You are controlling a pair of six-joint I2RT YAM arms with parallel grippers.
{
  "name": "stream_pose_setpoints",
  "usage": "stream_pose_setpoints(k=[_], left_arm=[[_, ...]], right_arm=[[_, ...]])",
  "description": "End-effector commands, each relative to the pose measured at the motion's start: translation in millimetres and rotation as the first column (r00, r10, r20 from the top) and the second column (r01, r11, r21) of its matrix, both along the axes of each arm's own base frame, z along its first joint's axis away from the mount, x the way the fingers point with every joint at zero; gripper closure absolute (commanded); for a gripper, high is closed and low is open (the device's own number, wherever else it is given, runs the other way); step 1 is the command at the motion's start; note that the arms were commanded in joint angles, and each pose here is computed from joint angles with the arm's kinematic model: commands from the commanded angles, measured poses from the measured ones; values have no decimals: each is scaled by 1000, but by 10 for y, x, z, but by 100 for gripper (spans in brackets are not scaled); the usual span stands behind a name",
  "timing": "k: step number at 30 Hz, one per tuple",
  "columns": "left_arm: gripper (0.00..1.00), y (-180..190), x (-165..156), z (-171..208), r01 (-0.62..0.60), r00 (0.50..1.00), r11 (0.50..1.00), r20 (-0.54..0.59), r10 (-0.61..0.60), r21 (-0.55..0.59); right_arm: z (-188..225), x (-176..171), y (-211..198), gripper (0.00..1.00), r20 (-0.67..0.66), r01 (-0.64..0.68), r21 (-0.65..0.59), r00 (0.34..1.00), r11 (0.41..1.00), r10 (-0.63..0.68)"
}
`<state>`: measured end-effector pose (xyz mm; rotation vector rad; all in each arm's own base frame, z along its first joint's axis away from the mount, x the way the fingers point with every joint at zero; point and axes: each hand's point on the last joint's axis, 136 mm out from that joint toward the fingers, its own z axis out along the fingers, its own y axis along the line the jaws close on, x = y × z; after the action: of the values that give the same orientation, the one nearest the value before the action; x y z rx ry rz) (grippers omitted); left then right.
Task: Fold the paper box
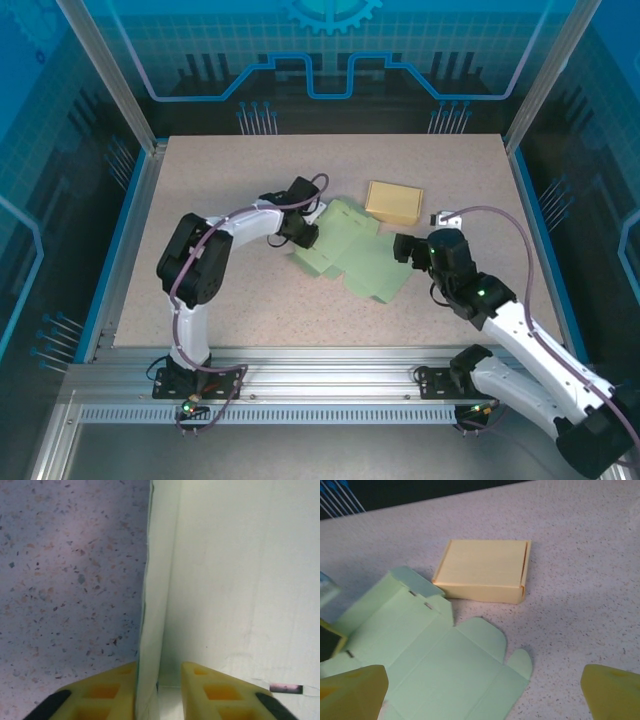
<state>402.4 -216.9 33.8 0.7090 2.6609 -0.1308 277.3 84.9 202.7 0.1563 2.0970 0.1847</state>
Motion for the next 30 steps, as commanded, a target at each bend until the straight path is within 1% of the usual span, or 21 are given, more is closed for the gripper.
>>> stream_pose_setpoints(k=[1,3,5,7,9,12,14,16,17,19,21,25,27,30], left_arm=[[82,-66,125,221,61,991,997,119,-65,36],[90,-127,164,336,121,971,991,199,-130,57],[100,-202,204,469,207,925,972,301,-230,107],[100,-242,247,588,257,871,953,390,-301,162],[100,-263,270,703,296,821,935,449,-354,197],[100,-310,255,842,363,714,893,536,-450,266],[100,-359,201,933,409,611,848,589,-529,337],[100,-381,175,992,421,529,819,627,-572,391],[100,-378,186,1036,412,508,816,641,-576,406],[100,-378,198,1064,408,499,815,647,-576,411],[100,-422,163,1063,429,481,807,654,-584,405],[100,-531,57,1081,469,424,790,685,-593,394],[100,-584,2,1071,485,374,765,691,-619,423],[100,-655,-35,1073,472,265,717,693,-670,513]], right_arm=[[20,-116,-2,0,-6,-30,49,1000,998,31],[49,-170,-50,0,-27,-20,44,999,999,21],[46,-219,-71,0,-55,-23,36,998,999,25],[13,-249,-112,0,-91,-2,28,996,1000,4],[-45,-266,-115,0,-136,2,21,991,1000,1],[-89,-236,-71,0,-168,-10,51,986,999,18],[-91,-206,-40,0,-181,-28,101,982,995,46],[-112,-165,-74,0,-195,-17,153,980,988,47],[-146,-134,-96,3,-205,-14,180,977,984,52],[-253,-85,-117,11,-244,-15,226,967,974,71],[-379,-39,-106,17,-278,-24,239,956,971,92],[-498,64,-13,20,-281,-60,233,951,971,126],[-486,111,36,21,-263,-87,213,954,973,142],[-480,182,22,22,-265,-87,177,955,980,132]])
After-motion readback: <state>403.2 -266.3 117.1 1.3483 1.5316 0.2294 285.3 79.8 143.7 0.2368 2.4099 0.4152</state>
